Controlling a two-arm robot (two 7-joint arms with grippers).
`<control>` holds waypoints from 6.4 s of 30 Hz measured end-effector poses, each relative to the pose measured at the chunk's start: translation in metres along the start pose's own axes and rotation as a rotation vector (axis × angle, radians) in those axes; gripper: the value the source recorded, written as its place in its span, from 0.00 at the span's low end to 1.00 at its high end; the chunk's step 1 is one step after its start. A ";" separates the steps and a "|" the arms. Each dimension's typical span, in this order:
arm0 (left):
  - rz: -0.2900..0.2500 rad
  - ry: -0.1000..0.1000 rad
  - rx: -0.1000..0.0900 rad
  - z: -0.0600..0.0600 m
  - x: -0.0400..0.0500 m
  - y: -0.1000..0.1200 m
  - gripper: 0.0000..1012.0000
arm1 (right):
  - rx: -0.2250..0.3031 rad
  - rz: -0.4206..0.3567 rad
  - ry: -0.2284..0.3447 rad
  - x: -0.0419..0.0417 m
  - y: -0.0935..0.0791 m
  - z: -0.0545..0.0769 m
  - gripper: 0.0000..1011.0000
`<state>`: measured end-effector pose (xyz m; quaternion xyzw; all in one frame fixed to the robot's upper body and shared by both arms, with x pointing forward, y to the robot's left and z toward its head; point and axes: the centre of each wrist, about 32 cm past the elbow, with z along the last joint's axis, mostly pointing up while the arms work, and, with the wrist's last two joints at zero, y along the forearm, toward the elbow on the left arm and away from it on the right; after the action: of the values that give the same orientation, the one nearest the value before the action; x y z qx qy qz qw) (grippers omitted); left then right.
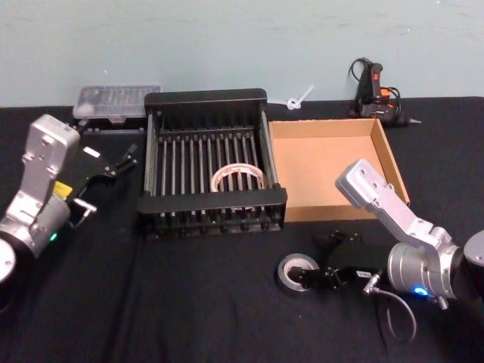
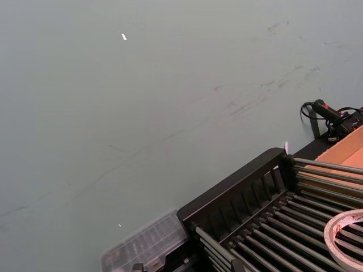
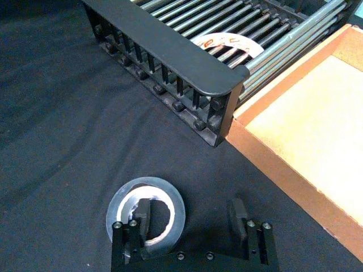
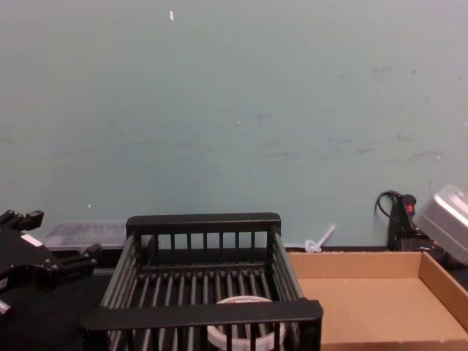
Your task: Pick up the white tape and place it into the black box , Pick up the silver tape and place it into the brown box.
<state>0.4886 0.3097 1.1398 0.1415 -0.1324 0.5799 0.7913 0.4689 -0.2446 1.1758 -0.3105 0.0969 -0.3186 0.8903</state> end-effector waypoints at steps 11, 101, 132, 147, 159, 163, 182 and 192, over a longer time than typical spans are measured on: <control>0.000 0.000 0.000 0.000 0.0000 0.000 0.99 | 0.000 0.000 0.000 -0.0001 0.000 0.000 0.59; 0.000 0.000 0.000 0.000 0.0000 0.000 0.99 | 0.188 -0.371 0.140 0.0598 0.009 0.033 0.40; 0.000 0.000 0.000 0.000 0.0000 0.000 0.99 | 0.189 -0.369 0.141 0.0592 0.009 0.033 0.99; 0.000 0.000 0.000 0.000 0.0000 0.000 0.99 | 0.449 -0.593 0.046 0.0364 0.013 0.014 0.99; 0.000 0.000 0.000 0.000 0.0000 0.000 0.99 | 0.476 -0.717 -0.037 0.0175 0.026 -0.026 0.99; 0.000 0.000 0.000 0.000 0.0000 0.000 0.99 | 0.466 -0.723 -0.024 0.0145 0.026 -0.034 0.99; 0.000 0.000 0.000 0.000 0.0000 0.000 0.99 | 0.445 -0.742 0.020 0.0115 0.025 -0.042 0.99; 0.000 0.000 0.000 0.000 0.0000 0.000 0.99 | 0.445 -0.740 0.017 0.0115 0.025 -0.042 0.99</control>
<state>0.4886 0.3097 1.1398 0.1415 -0.1325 0.5799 0.7913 0.4752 -0.2572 1.1280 -0.1222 -0.0849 -0.6322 0.7604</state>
